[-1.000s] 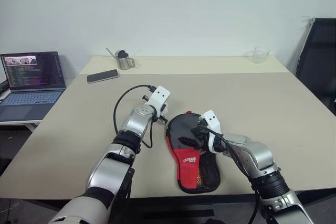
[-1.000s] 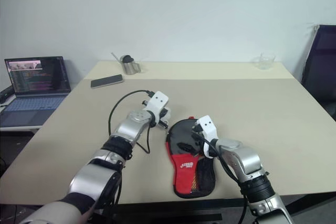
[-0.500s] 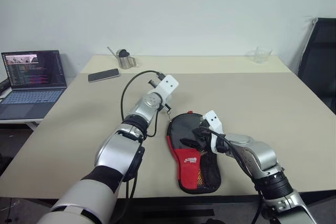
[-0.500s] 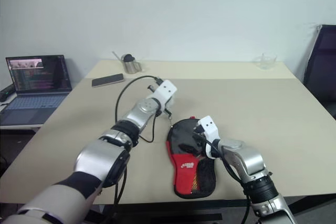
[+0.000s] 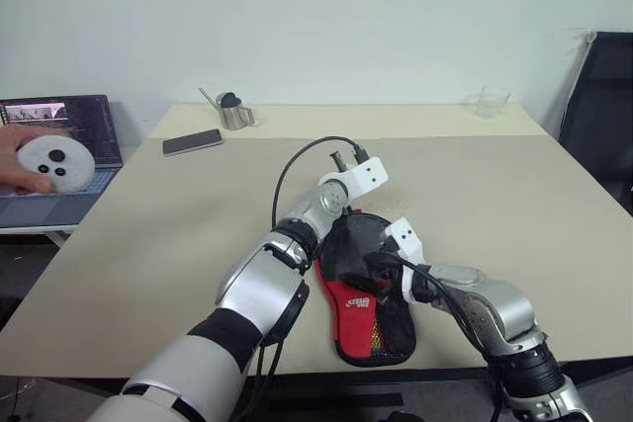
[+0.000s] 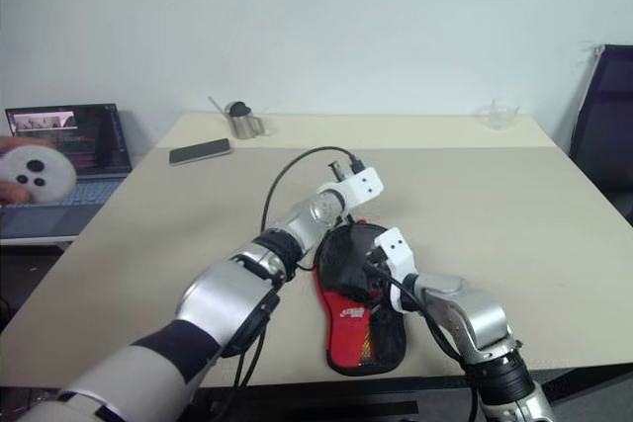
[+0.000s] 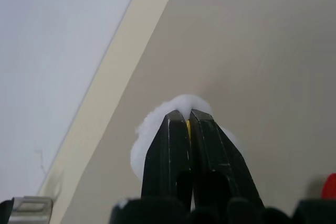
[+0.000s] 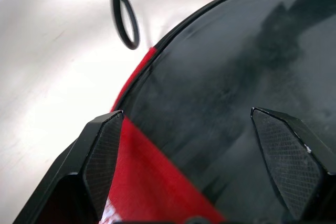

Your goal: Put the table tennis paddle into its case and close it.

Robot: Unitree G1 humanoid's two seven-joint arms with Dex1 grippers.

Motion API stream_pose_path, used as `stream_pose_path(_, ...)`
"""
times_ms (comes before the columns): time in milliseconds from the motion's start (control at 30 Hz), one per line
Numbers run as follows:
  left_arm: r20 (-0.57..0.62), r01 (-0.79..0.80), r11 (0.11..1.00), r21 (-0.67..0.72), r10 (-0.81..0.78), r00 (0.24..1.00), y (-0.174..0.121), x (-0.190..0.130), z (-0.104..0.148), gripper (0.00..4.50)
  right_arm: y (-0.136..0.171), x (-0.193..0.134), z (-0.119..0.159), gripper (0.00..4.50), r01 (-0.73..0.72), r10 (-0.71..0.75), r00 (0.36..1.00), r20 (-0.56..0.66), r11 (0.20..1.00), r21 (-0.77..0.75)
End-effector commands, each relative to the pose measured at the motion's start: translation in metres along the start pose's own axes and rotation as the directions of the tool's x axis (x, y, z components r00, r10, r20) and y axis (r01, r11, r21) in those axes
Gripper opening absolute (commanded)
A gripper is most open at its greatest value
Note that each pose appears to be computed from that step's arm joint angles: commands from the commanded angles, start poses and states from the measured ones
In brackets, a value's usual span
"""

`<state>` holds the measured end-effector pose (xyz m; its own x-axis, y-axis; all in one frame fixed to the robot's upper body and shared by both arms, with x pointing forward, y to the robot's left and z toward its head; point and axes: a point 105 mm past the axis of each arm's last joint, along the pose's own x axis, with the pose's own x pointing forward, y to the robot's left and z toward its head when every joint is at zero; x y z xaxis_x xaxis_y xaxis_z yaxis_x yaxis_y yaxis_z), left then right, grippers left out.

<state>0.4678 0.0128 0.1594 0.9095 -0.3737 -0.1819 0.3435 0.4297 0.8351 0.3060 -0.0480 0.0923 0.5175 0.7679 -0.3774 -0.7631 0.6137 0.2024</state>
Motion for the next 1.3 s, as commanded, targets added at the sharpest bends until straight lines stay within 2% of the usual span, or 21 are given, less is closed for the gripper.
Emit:
stream_pose_path(33,0.086,-0.070,0.997,0.040,0.066,0.994,0.019,0.001,0.033,0.04,0.005,-0.001,-0.023,4.25,-0.004,0.009,0.997,-0.080,0.998,0.060)
stream_pose_path(200,0.139,-0.038,0.998,0.045,0.031,0.990,0.000,0.002,0.053,0.04,0.009,-0.005,-0.028,4.25,0.004,0.002,0.997,-0.082,0.997,0.071)
stream_pose_path(967,0.290,0.049,0.993,0.105,-0.078,0.954,-0.053,-0.003,0.109,0.04,0.031,-0.003,-0.034,4.25,-0.027,0.037,0.996,-0.085,0.993,0.111)
stream_pose_path(1167,0.277,0.082,0.989,0.126,-0.115,0.954,-0.063,-0.004,0.108,0.04,0.032,-0.001,-0.033,4.25,-0.020,0.029,0.997,-0.078,0.993,0.117)
stream_pose_path(1267,0.227,0.175,0.983,0.061,-0.184,0.956,-0.073,-0.003,0.095,0.04,0.030,0.001,-0.032,4.25,-0.021,0.029,0.997,-0.076,0.994,0.109)
stream_pose_path(1300,0.217,0.191,0.980,0.056,-0.199,0.956,-0.074,-0.003,0.092,0.25,0.029,0.001,-0.032,4.25,-0.021,0.029,0.997,-0.074,0.994,0.109)
